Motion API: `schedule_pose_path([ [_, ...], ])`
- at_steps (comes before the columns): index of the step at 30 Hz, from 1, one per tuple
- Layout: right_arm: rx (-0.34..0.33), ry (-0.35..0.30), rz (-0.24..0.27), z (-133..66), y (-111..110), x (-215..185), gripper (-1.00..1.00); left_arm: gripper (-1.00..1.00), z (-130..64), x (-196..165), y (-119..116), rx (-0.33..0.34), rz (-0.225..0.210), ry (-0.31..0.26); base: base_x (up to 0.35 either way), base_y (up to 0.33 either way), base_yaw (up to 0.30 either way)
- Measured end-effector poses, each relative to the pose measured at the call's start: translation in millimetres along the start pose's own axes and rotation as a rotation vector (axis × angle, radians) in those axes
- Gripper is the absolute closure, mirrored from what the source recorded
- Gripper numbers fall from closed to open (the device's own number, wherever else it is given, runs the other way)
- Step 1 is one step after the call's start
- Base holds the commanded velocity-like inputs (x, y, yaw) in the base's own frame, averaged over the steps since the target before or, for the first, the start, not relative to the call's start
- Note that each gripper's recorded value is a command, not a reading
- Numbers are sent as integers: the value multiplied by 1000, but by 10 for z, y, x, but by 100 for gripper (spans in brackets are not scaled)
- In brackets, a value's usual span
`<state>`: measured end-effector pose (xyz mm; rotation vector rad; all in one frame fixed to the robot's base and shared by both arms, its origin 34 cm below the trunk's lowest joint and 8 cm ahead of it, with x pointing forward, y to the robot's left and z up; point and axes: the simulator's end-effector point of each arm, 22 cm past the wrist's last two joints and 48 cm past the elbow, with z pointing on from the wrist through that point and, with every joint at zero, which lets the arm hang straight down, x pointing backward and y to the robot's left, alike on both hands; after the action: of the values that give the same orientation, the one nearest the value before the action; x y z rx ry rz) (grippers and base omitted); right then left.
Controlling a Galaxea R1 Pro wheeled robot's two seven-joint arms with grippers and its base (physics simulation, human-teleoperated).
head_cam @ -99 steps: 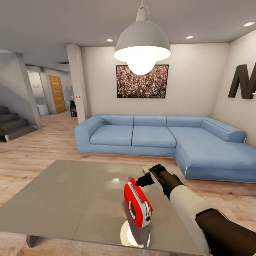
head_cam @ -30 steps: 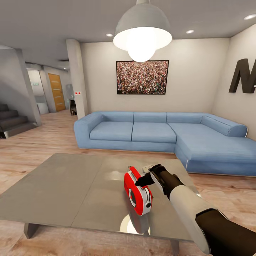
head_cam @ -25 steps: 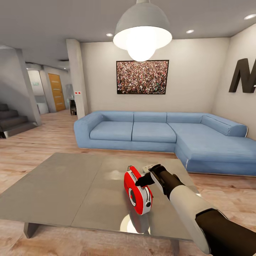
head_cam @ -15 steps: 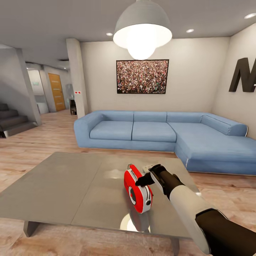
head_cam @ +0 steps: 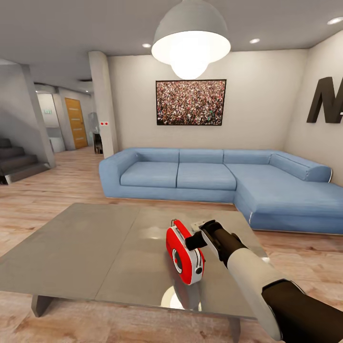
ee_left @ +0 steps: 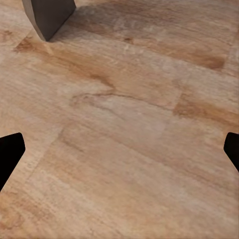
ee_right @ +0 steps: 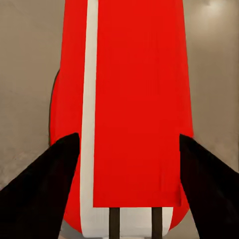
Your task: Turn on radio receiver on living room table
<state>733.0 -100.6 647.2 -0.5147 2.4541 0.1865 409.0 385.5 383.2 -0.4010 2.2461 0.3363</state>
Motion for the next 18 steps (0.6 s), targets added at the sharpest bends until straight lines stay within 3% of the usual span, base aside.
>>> schedule_pose_path([
  [18,2,0,-2,0,-9,1,100,-100,5,-7,16,0,4,-1,0,0,0],
])
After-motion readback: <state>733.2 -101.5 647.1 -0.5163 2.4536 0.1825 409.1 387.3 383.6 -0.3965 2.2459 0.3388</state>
